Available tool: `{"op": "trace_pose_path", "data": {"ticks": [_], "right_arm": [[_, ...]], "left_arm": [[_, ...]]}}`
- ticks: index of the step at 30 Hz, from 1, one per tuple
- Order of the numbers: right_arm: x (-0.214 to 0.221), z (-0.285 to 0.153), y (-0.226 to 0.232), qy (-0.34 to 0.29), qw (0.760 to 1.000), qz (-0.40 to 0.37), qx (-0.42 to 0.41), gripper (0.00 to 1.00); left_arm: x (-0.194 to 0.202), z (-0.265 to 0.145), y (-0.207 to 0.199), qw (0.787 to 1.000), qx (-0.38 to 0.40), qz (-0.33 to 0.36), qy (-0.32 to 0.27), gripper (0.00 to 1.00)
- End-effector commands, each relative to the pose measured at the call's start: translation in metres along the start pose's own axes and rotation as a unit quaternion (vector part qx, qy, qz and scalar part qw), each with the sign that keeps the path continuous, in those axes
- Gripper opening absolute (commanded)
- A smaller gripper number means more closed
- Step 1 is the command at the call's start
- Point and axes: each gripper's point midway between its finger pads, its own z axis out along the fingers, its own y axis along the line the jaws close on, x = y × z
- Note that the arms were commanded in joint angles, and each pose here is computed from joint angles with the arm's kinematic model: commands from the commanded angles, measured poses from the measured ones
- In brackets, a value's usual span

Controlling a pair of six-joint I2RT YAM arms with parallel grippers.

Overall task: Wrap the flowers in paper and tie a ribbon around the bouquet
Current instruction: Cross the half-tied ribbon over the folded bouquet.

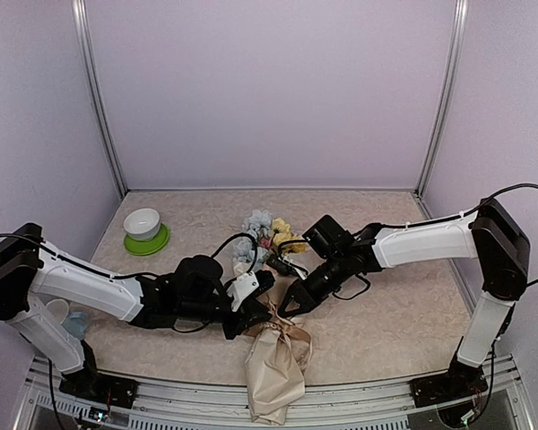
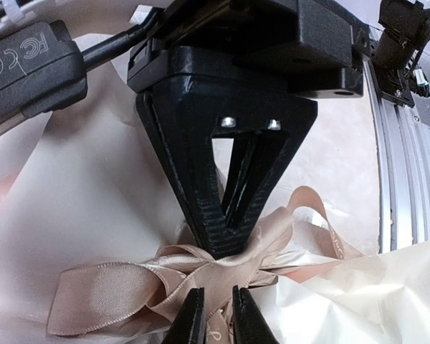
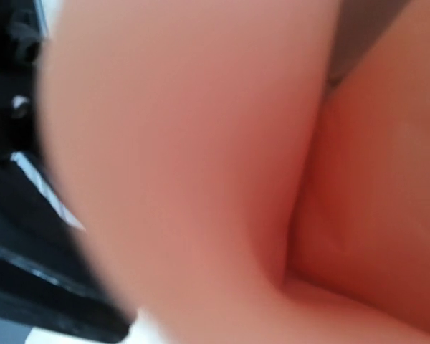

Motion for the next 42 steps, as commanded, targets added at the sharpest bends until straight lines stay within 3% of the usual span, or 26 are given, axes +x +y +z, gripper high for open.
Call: {"op": "trace_pose_path", "data": {"ticks": [1,9,14,22,28,34,38,42], "right_arm": [[-0.01,-0.012,-0.003,-0.016,0.999,0.006,0.027,0.0],[-0.018,-0.019,-0.006,-0.032,0.999,0.013,0.038,0.0],[-0.021,-0.024,-0.009,-0.042,0.998,0.019,0.045,0.04],[-0.017,-0.024,-0.013,-0.042,0.998,0.028,0.047,0.05],[-0.018,-0.027,-0.007,-0.046,0.998,0.02,0.032,0.06],[-0.006,-0.018,-0.013,-0.026,0.999,0.021,0.017,0.07],[-0.003,-0.015,-0.011,-0.024,1.0,0.011,0.002,0.08],[0.0,-0.012,-0.01,-0.017,1.0,0.003,-0.012,0.08]], "left_arm": [[-0.003,-0.006,0.001,0.999,-0.006,0.033,0.002,0.15],[-0.009,-0.007,-0.002,0.995,-0.029,0.1,0.004,0.2],[-0.009,0.004,-0.002,0.985,-0.067,0.158,0.022,0.3],[-0.007,0.016,0.012,0.977,-0.114,0.179,0.034,0.3],[-0.003,0.019,0.004,0.978,-0.089,0.185,0.044,0.29],[-0.01,0.009,-0.03,0.975,0.008,0.216,0.044,0.35],[0.0,0.015,-0.043,0.965,0.064,0.237,0.089,0.33],[0.012,0.024,-0.037,0.959,0.072,0.235,0.14,0.27]]}}
